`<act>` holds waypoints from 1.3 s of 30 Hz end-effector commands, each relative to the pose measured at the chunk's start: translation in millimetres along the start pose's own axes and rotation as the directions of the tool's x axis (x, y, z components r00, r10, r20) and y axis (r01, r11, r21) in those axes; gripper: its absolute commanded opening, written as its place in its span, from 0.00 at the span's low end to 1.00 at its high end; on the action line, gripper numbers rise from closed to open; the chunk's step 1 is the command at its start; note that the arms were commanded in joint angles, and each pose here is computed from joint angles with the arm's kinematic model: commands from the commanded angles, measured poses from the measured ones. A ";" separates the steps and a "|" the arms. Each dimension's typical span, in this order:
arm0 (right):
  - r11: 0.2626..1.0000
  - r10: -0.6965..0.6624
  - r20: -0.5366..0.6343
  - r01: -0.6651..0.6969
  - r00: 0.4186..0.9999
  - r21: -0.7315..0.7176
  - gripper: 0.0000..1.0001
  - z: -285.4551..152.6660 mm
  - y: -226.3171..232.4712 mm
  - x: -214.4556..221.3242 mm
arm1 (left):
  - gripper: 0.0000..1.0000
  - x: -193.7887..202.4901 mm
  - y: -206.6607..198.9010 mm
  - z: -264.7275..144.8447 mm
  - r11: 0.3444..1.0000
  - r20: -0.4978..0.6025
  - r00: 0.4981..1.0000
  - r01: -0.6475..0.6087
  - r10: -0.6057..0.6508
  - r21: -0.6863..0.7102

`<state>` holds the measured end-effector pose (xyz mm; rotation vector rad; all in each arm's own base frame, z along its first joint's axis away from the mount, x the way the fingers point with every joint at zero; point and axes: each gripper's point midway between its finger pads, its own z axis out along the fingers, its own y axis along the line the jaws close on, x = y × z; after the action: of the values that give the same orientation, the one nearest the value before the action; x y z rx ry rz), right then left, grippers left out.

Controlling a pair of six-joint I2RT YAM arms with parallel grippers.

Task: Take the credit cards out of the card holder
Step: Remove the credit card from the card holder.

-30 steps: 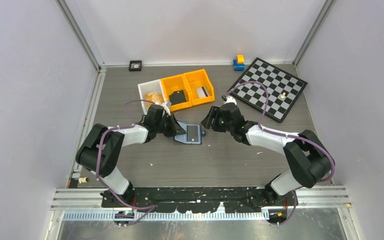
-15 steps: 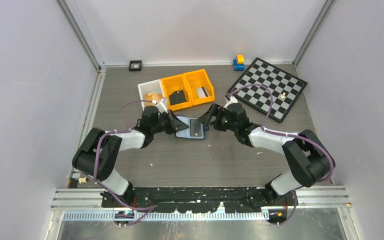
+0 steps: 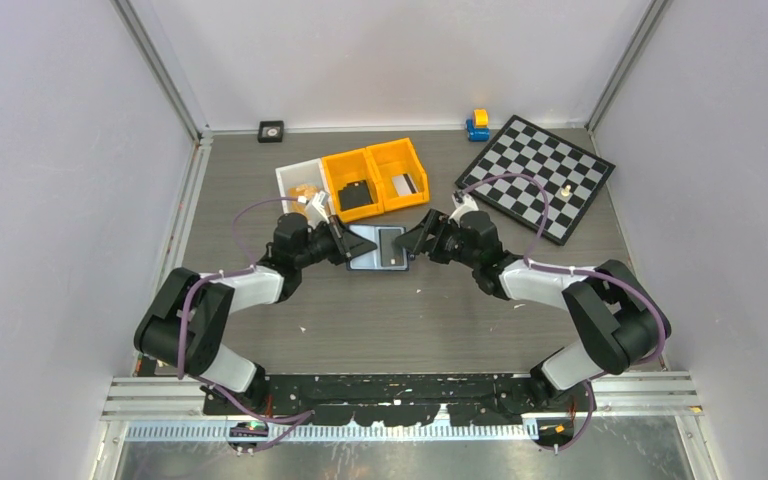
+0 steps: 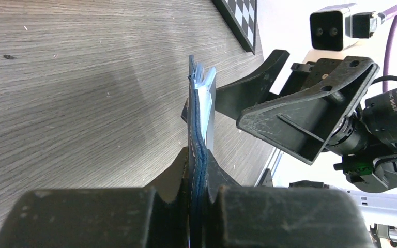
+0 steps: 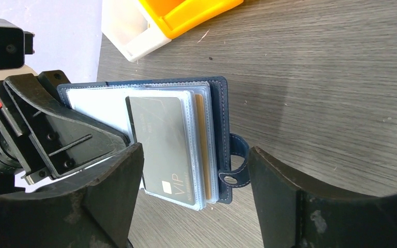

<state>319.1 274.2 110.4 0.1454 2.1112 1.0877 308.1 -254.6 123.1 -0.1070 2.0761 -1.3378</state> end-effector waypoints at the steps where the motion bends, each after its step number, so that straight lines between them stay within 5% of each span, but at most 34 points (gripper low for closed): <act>1: 0.992 0.000 0.072 0.009 0.997 -0.124 0.75 -8.4 29.2 -20.9 | 0.00 -18.7 -29.7 -5.4 0.993 0.062 0.997 -0.057 0.050 0.105; 4: 0.987 0.017 0.071 -0.005 0.997 -0.159 0.74 -9.4 33.2 -21.8 | 0.00 -20.5 -31.3 -6.0 0.991 0.066 0.997 -0.050 0.042 0.123; 9: 0.994 0.042 0.080 -0.033 0.996 -0.107 0.89 -7.7 20.2 -24.8 | 0.00 -25.5 -38.8 -8.6 0.986 0.073 0.997 -0.034 0.022 0.164; 18: 0.986 0.062 0.089 -0.047 0.994 -0.159 0.91 -10.8 27.4 -26.2 | 0.00 -57.3 -51.5 8.8 0.985 0.120 0.990 0.055 -0.075 0.166; 32: 0.980 0.085 0.136 -0.058 0.987 -0.192 0.90 -19.8 30.0 -35.6 | 0.00 -41.2 -41.4 2.2 0.994 0.104 0.994 0.017 -0.028 0.111; 39: 0.974 0.094 0.130 -0.064 0.987 -0.217 0.78 -19.6 33.2 -36.2 | 0.00 -36.6 -45.7 0.8 0.993 0.084 0.996 0.029 -0.039 0.117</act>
<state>322.1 265.7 135.0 0.2273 1.9653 1.2541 325.3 -258.8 154.3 -0.2137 2.0080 -1.4263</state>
